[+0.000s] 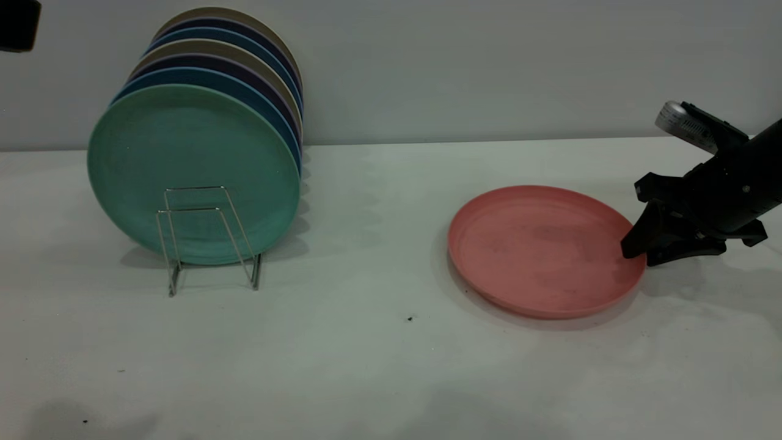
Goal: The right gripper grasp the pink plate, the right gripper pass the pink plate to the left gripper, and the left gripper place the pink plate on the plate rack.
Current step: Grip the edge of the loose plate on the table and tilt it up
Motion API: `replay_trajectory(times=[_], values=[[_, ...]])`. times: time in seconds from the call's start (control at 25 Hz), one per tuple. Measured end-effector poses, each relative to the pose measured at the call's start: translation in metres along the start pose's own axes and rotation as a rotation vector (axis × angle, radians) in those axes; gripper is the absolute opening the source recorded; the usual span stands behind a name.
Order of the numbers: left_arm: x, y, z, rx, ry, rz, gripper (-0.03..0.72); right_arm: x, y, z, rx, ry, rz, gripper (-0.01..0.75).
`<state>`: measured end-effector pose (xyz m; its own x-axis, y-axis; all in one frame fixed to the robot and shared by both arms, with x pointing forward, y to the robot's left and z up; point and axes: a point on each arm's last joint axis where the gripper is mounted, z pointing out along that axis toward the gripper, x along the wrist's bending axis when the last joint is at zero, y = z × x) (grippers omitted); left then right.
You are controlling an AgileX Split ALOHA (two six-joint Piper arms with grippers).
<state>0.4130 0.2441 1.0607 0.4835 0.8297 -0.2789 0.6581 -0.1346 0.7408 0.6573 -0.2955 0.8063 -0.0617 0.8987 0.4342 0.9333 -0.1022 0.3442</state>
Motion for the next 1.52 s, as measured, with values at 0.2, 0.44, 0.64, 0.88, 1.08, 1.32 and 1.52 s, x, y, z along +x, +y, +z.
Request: replay_trajectory(times=[0.2, 0.44, 0.64, 0.88, 1.08, 1.32, 1.52], values=[[0.0, 0.0, 0.0, -0.002, 0.004, 0.002, 0.431, 0.001, 0.0, 0.0, -0.005, 0.005, 0.007, 0.268], [0.0, 0.0, 0.0, -0.002, 0.004, 0.002, 0.431, 0.001, 0.002, 0.0, -0.024, 0.004, 0.031, 0.235], [0.0, 0.0, 0.0, -0.002, 0.004, 0.002, 0.431, -0.003, -0.002, 0.007, -0.01, 0.006, 0.054, 0.235], [0.0, 0.0, 0.0, -0.002, 0.004, 0.002, 0.431, -0.004, -0.004, 0.009, -0.009, 0.007, 0.065, 0.231], [0.0, 0.0, 0.0, -0.002, 0.004, 0.002, 0.431, -0.004, -0.003, 0.009, -0.01, 0.007, 0.08, 0.056], [0.0, 0.0, 0.0, 0.001, 0.001, -0.011, 0.431, 0.0, -0.005, 0.009, 0.013, 0.051, 0.062, 0.011], [-0.002, -0.002, 0.0, 0.021, -0.018, -0.034, 0.431, 0.01, -0.011, 0.006, 0.072, 0.187, -0.02, 0.012]])
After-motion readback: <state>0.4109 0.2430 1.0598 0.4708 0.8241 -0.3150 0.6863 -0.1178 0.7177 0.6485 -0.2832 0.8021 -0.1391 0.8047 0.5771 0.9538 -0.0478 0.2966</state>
